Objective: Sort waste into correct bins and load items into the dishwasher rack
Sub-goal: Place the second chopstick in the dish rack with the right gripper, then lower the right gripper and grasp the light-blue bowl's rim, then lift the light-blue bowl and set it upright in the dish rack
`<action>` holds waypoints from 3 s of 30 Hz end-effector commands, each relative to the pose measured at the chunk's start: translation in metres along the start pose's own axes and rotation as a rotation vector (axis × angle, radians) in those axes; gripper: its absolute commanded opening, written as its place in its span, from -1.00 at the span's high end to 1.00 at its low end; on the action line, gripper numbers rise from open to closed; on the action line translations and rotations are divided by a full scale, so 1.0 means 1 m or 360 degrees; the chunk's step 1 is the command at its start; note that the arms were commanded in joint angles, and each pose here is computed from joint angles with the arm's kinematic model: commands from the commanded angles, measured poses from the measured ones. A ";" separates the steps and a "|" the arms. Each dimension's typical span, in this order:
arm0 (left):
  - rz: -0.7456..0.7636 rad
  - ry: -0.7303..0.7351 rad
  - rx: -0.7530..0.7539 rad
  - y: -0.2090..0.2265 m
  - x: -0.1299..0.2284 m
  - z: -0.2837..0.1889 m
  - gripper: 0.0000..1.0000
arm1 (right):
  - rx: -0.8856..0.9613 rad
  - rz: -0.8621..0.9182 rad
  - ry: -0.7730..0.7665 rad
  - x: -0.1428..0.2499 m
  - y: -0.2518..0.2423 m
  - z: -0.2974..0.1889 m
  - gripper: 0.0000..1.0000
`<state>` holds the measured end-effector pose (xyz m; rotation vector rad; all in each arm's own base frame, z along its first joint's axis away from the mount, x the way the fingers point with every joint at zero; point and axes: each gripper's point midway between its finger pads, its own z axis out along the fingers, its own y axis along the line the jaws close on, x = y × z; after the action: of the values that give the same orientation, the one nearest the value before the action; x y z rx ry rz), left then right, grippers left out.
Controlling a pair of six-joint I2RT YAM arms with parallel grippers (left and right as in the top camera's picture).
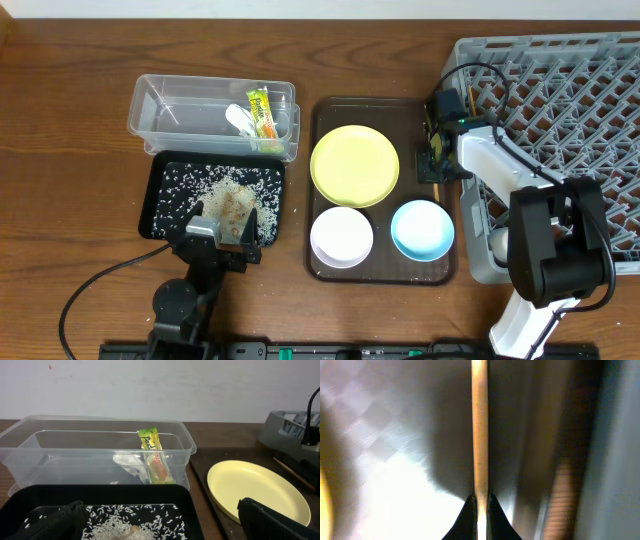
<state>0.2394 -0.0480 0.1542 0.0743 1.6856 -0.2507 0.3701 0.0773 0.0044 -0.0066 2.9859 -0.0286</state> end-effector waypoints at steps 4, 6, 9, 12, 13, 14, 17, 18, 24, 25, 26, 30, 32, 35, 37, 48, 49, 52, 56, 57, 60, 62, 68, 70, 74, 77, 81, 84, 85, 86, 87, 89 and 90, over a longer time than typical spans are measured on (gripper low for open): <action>0.0012 0.0053 -0.0003 0.002 0.015 0.002 -0.96 | -0.0152 -0.0038 -0.0379 -0.056 0.000 -0.096 0.98; 0.0012 0.0053 -0.0003 0.002 0.015 0.002 -0.96 | -0.0144 -0.0037 -0.0491 -0.067 -0.012 -0.120 0.98; 0.0012 0.0053 -0.0003 0.002 0.015 0.002 -0.96 | -0.0109 -0.0010 -0.0609 -0.074 -0.040 -0.145 0.98; 0.0012 0.0053 -0.0003 0.002 0.015 0.002 -0.96 | -0.0052 -0.0040 -0.0625 -0.073 -0.067 -0.151 0.98; 0.0012 0.0053 -0.0003 0.002 0.015 0.002 -0.96 | -0.0032 -0.0080 -0.0613 -0.072 -0.075 -0.149 0.98; 0.0012 0.0053 -0.0003 0.002 0.015 0.002 -0.96 | -0.0018 -0.0110 -0.0592 -0.071 -0.081 -0.145 0.98; 0.0012 0.0053 -0.0003 0.002 0.015 0.002 -0.96 | -0.0071 -0.0263 -0.0520 -0.065 -0.079 -0.130 0.98; 0.0012 0.0053 -0.0003 0.002 0.015 0.002 -0.96 | -0.0068 -0.0279 -0.0490 -0.064 -0.079 -0.123 0.97; 0.0012 0.0053 -0.0003 0.002 0.015 0.002 -0.96 | -0.0088 -0.0212 -0.0362 -0.064 -0.079 -0.084 0.88; 0.0012 0.0053 -0.0003 0.002 0.015 0.002 -0.96 | -0.0110 -0.0185 -0.0354 -0.064 -0.077 -0.082 0.57; 0.0012 0.0053 -0.0003 0.002 0.015 0.002 -0.96 | -0.0131 -0.0146 -0.0354 -0.064 -0.075 -0.082 0.17; 0.0012 0.0053 -0.0003 0.002 0.015 0.002 -0.96 | -0.0258 -0.0013 -0.0435 -0.071 -0.063 -0.105 -0.13; 0.0012 0.0053 -0.0003 0.002 0.015 0.002 -0.96 | -0.0344 -0.0041 -0.0502 -0.072 -0.052 -0.125 -0.13; 0.0012 0.0053 -0.0003 0.002 0.015 0.002 -0.96 | -0.0418 -0.0110 -0.0600 -0.064 -0.033 -0.164 -0.12; 0.0012 0.0053 -0.0003 0.002 0.015 0.002 -0.96 | -0.0444 -0.0154 -0.0636 -0.056 -0.021 -0.182 -0.12; 0.0012 0.0053 -0.0003 0.002 0.015 0.002 -0.96 | -0.0487 -0.0398 -0.0216 0.047 0.045 -0.191 0.10; 0.0012 0.0053 -0.0003 0.002 0.015 0.002 -0.96 | -0.0439 -0.0370 -0.0169 0.054 0.042 -0.183 0.19; 0.0012 0.0053 -0.0003 0.002 0.015 0.002 -0.96 | -0.0298 -0.0235 -0.0014 0.077 0.027 -0.155 0.32; 0.0012 0.0053 -0.0003 0.002 0.015 0.002 -0.96 | -0.0200 -0.0158 0.0149 0.107 0.014 -0.122 0.15; 0.0012 0.0053 -0.0003 0.002 0.015 0.002 -0.96 | -0.0168 -0.0146 0.0165 0.111 0.010 -0.113 0.13; 0.0012 0.0053 -0.0003 0.002 0.015 0.002 -0.96 | -0.0132 -0.0132 0.0171 0.121 0.005 -0.088 0.13; 0.0012 0.0053 -0.0003 0.002 0.015 0.002 -0.96 | -0.0123 -0.0130 0.0159 0.125 0.003 -0.074 0.15; 0.0012 0.0053 -0.0003 0.002 0.015 0.002 -0.96 | 0.0125 -0.0059 0.0058 0.125 -0.025 -0.048 0.18; 0.0012 0.0053 -0.0003 0.002 0.015 0.002 -0.96 | 0.0058 -0.0073 0.0054 0.127 -0.018 -0.043 0.46; 0.0012 0.0053 -0.0003 0.002 0.015 0.002 -0.96 | -0.0107 -0.0098 0.0069 0.129 0.000 -0.040 0.94; 0.0012 0.0053 -0.0003 0.002 0.015 0.002 -0.96 | -0.0153 -0.0097 0.0043 0.124 0.006 -0.044 0.98; 0.0012 0.0053 -0.0003 0.002 0.015 0.002 -0.96 | -0.0155 -0.0079 -0.0060 0.099 0.006 -0.068 0.98; 0.0012 0.0053 -0.0003 0.002 0.015 0.002 -0.96 | -0.0068 -0.0047 -0.0191 0.074 -0.006 -0.103 0.98; 0.0012 0.0053 -0.0003 0.002 0.015 0.002 -0.96 | -0.0006 -0.0032 -0.0253 0.065 -0.014 -0.120 0.98; 0.0012 0.0053 -0.0003 0.002 0.015 0.002 -0.96 | 0.0056 -0.0014 -0.0314 0.057 -0.022 -0.135 0.99; 0.0012 0.0053 -0.0003 0.002 0.015 0.002 -0.96 | 0.0130 0.0028 -0.0388 0.049 -0.032 -0.155 0.98; 0.0012 0.0053 -0.0003 0.002 0.015 0.002 -0.96 | 0.0261 0.0111 -0.0523 0.041 -0.050 -0.189 0.98; 0.0012 0.0053 -0.0003 0.002 0.015 0.002 -0.96 | 0.0314 0.0161 -0.0583 0.040 -0.058 -0.205 0.98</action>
<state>0.2394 -0.0480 0.1542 0.0743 1.6856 -0.2507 0.2889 0.0566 0.1440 -0.0078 2.7979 -0.0851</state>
